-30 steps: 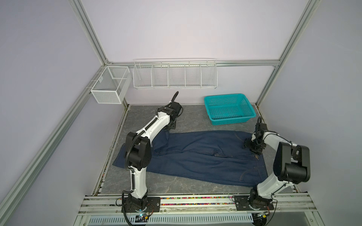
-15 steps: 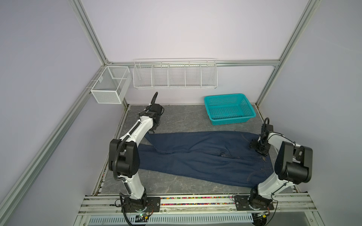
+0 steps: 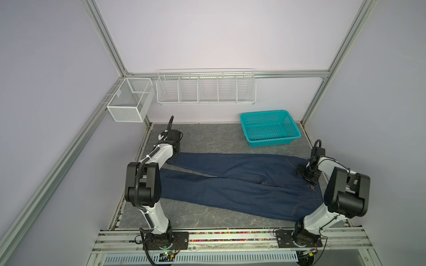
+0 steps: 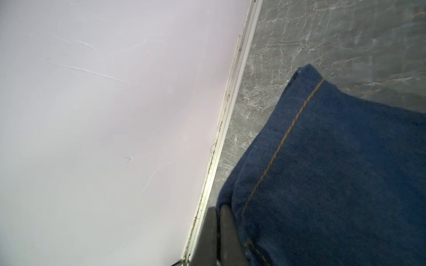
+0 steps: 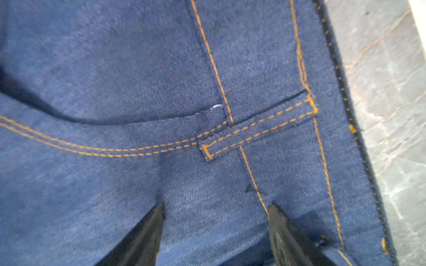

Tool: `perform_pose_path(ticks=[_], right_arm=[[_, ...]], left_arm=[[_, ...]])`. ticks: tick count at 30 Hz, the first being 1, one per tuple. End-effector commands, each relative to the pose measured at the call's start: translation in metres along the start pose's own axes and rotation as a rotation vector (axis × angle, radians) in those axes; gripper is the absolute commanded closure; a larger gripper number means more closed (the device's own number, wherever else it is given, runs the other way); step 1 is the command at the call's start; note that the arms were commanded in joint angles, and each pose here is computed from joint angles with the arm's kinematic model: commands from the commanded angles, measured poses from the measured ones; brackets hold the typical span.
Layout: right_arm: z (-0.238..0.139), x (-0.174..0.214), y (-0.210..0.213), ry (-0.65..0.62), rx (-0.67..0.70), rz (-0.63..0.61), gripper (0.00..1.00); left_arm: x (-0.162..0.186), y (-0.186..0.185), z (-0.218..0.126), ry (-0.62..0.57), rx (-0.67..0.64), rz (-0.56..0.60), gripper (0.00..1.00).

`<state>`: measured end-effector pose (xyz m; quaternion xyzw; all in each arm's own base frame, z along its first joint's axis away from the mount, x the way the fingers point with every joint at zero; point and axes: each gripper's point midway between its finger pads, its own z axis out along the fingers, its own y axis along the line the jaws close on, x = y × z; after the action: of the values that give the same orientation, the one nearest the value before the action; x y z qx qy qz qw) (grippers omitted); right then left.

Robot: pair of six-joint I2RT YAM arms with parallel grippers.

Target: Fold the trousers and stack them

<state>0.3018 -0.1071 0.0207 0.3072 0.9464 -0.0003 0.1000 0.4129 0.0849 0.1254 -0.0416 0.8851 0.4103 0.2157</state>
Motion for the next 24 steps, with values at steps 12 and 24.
perform_pose_path(ticks=[12, 24], right_arm=[[-0.006, 0.012, -0.005, 0.033, -0.006, 0.020, 0.26], [-0.007, 0.009, -0.003, 0.032, -0.016, 0.016, 0.26]], left_arm=[[-0.011, -0.051, 0.047, 0.080, 0.089, -0.038, 1.00], [-0.024, -0.049, 0.071, 0.145, 0.148, -0.084, 1.00]])
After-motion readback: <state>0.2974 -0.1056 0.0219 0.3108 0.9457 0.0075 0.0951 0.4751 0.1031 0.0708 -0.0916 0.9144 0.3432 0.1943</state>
